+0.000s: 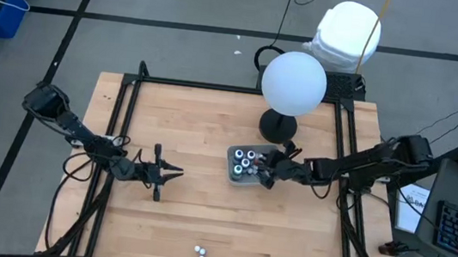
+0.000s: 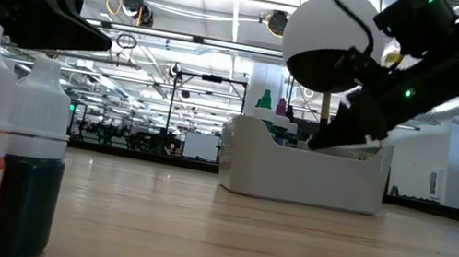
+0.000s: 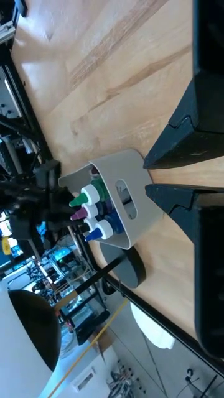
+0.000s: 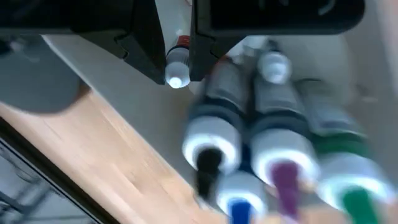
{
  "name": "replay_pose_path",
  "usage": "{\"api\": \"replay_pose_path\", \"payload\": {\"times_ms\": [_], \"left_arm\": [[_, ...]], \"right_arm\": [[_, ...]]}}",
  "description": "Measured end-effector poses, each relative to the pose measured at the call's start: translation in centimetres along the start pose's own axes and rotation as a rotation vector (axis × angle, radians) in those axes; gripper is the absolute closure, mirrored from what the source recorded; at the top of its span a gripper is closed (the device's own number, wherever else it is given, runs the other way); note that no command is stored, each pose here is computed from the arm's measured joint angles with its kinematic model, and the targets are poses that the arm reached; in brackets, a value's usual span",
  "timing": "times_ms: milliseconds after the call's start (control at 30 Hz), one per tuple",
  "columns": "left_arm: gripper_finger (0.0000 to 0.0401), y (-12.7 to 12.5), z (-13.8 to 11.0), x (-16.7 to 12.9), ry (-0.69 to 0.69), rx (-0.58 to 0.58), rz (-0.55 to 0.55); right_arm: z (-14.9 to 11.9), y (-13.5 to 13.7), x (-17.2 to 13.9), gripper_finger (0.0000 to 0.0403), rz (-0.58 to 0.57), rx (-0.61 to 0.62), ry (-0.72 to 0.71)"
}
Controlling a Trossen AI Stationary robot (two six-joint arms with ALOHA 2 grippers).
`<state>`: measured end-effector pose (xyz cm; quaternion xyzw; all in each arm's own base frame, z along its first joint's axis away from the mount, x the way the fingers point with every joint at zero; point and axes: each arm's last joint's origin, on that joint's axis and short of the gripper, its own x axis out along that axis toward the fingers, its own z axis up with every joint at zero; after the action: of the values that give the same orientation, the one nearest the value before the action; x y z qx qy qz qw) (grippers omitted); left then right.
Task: Pick & Place food coloring
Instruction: Put the red food coloring bottle into the gray bin
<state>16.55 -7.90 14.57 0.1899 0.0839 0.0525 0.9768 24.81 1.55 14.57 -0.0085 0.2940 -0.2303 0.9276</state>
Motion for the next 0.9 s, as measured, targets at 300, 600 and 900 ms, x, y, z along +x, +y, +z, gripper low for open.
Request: {"api": "replay_pose_path", "payload": {"times_ms": [300,600,900], "left_arm": [[0.0343,0.0,0.0,0.0,-0.001,0.000,0.000],[0.0343,0.0,0.0,0.0,-0.002,0.000,0.000],[0.0343,0.0,0.0,0.0,-0.004,0.000,-0.008]], "right_arm": [[1.9,-1.0,-1.8,0.0360,0.108,-0.136,0.072],[4.5,-2.1,-1.5,0.0360,0.210,-0.221,0.143],[3.5,-2.1,0.3,0.0360,0.243,-0.211,0.223]]}}
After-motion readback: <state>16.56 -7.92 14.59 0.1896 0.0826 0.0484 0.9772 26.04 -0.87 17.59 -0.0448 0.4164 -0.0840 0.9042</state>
